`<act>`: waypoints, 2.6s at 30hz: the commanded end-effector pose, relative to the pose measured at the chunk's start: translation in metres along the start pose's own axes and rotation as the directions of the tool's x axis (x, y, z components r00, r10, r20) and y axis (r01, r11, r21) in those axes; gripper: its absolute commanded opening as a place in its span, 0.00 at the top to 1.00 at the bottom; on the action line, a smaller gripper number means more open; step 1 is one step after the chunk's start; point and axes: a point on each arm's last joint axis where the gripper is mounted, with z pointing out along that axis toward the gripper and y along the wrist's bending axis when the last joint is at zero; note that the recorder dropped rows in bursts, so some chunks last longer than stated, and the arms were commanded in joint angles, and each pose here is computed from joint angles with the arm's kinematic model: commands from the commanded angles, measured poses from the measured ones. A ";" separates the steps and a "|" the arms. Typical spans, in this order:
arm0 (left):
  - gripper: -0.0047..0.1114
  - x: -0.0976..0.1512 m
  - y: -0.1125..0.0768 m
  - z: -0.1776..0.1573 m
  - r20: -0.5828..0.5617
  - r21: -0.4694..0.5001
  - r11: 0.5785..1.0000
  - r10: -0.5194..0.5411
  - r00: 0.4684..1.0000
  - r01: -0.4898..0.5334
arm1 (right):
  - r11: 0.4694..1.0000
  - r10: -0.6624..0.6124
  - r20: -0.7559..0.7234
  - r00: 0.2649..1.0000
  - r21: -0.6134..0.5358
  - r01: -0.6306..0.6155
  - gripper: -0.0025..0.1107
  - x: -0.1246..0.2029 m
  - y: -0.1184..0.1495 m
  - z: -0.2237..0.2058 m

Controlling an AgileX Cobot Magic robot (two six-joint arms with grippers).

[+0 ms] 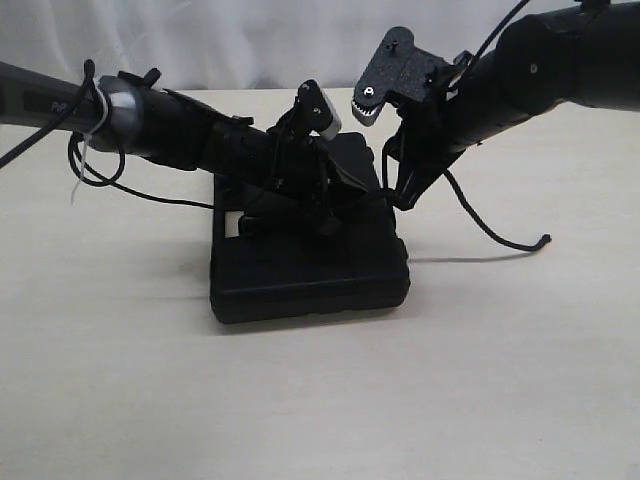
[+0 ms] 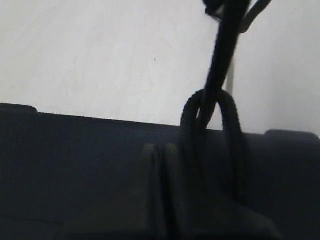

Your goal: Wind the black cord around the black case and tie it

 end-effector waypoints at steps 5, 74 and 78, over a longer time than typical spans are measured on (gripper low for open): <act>0.96 0.005 0.002 0.002 -0.102 -0.053 0.997 0.055 0.993 -0.060 | 0.998 0.021 -0.004 1.000 0.057 -0.021 0.94 0.007 -0.013 -0.002; 0.96 -0.018 -0.003 -0.015 -0.098 -0.039 0.989 0.140 0.985 -0.144 | 0.865 0.464 -0.074 0.883 0.251 -0.434 0.47 0.085 -0.069 -0.009; 0.96 -0.033 -0.006 -0.030 -0.121 -0.052 0.989 0.133 0.984 -0.140 | 0.858 0.473 -0.064 0.879 0.261 -0.443 0.48 0.081 -0.070 -0.027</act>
